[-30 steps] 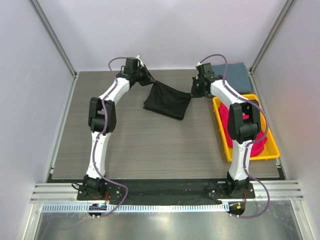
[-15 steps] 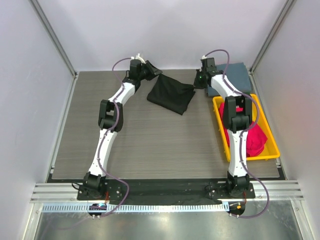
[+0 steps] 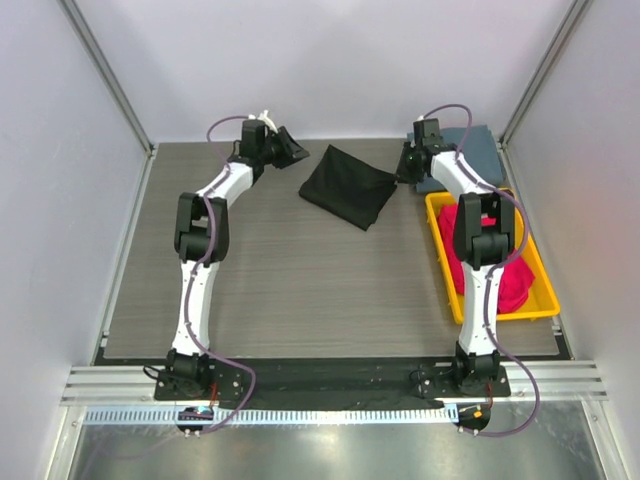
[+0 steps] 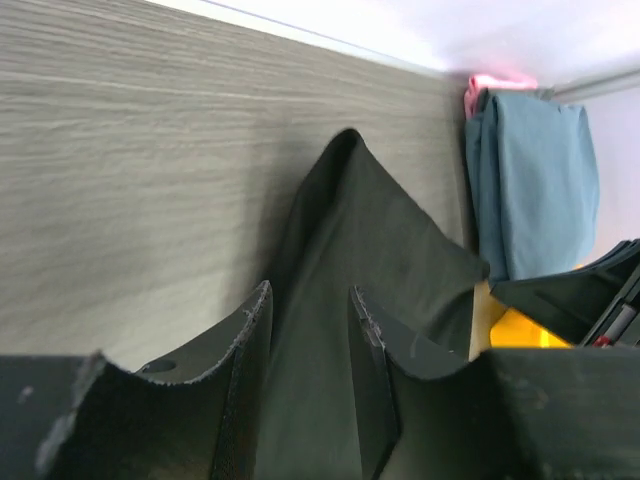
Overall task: Fold and stack the t-shirts
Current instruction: Fold the tshirt
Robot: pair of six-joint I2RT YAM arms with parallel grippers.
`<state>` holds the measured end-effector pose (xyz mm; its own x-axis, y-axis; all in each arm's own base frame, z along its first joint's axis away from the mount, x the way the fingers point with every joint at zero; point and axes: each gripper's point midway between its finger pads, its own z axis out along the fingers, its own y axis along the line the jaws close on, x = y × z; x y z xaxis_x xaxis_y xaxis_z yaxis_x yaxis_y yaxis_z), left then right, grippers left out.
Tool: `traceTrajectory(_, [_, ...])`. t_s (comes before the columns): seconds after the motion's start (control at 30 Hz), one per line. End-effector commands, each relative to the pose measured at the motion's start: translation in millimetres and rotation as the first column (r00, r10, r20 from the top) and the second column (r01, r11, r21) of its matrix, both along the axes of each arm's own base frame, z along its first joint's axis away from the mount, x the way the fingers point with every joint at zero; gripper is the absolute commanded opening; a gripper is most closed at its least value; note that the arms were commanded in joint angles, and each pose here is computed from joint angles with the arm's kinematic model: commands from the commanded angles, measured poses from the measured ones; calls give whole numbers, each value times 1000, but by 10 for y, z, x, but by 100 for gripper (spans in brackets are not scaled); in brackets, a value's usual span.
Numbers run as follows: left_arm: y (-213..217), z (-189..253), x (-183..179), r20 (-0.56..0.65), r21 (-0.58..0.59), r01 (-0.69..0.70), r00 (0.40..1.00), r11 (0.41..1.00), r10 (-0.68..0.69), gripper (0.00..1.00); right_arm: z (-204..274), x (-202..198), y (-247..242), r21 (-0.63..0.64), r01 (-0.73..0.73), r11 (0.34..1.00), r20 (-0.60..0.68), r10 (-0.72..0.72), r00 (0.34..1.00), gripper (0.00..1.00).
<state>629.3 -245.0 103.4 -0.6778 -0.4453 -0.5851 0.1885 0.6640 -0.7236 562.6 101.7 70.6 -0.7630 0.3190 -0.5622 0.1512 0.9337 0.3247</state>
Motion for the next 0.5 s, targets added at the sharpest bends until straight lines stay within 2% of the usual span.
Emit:
traceTrajectory(0.0, [49,550,-232,63,49,83,994,995,-87,38,640,-63,42,48,6,999,104,-11,995,27])
traceTrajectory(0.2, [106,267,-568,-33,74,115,993,991,-113,38,656,-409,167,94,-11,995,69,4,998,40])
traceTrajectory(0.47, [95,-213,-765,-138,66,159,979,985,-149,36,432,-751,415,155,-40,987,27,36,999,42])
